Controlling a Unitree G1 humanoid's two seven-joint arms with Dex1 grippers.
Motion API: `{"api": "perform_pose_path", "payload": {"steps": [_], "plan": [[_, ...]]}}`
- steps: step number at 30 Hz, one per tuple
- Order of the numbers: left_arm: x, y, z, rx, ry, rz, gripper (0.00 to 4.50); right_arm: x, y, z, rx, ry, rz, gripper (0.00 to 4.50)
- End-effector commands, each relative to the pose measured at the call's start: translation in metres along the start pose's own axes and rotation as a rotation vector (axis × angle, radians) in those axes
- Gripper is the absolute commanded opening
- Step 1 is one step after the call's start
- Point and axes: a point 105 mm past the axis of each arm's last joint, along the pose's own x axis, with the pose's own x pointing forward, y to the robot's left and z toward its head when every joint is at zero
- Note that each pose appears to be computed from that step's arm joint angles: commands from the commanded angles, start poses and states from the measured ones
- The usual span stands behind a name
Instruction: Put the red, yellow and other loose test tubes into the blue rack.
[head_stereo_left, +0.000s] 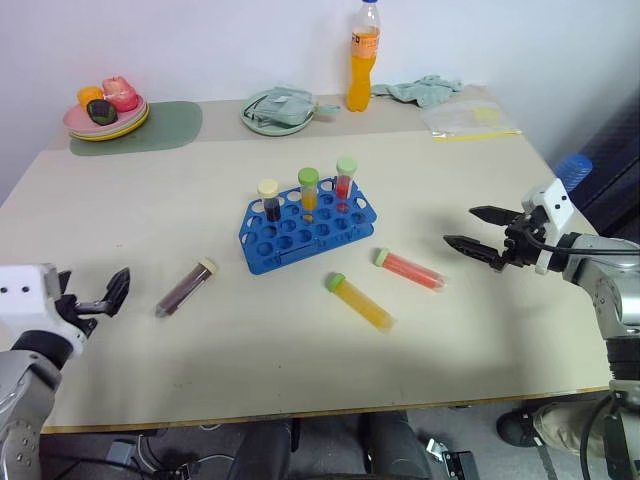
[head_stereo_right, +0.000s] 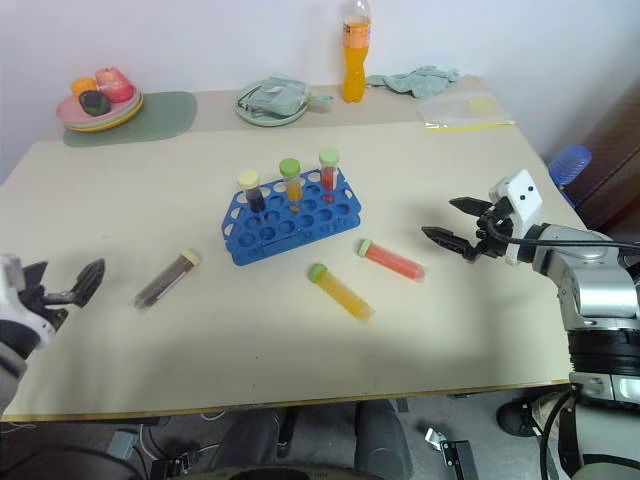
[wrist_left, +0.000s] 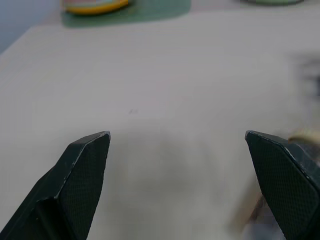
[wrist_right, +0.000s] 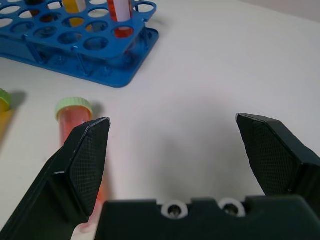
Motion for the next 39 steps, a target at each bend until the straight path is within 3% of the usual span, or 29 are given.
{"api": "perform_pose_path", "payload": {"steps": [1, 9, 17, 28, 32, 36, 37, 39], "plan": [[0.014, -0.031, 0.021, 0.052, -0.088, -0.157, 4.45, 0.005, 0.009, 0.026, -0.067, -0.01, 0.044, 4.5], [0.033, -0.115, 0.024, 0.074, -0.138, -0.573, 4.45, 0.026, 0.028, 0.029, -0.105, 0.224, 0.106, 4.5], [0.003, -0.18, -0.005, 0.151, -0.07, -0.942, 4.45, 0.035, 0.058, 0.032, -0.057, 0.477, 0.232, 4.5], [-0.031, -0.211, -0.022, 0.163, -0.052, -1.144, 4.45, 0.073, 0.063, 0.015, -0.075, 0.664, 0.171, 4.5], [-0.035, -0.214, -0.025, 0.152, -0.058, -1.142, 4.5, 0.073, 0.06, 0.01, -0.102, 0.706, 0.185, 3.18], [-0.039, -0.214, -0.034, 0.147, -0.051, -1.142, 4.5, 0.073, 0.061, 0.016, -0.103, 0.702, 0.202, 1.0], [-0.039, -0.214, -0.036, 0.148, -0.051, -1.142, 4.5, 0.072, 0.06, 0.018, -0.11, 0.697, 0.203, 0.73], [-0.038, -0.214, -0.037, 0.15, -0.054, -1.142, 4.5, 0.07, 0.06, 0.023, -0.134, 0.677, 0.212, 0.71]]}}
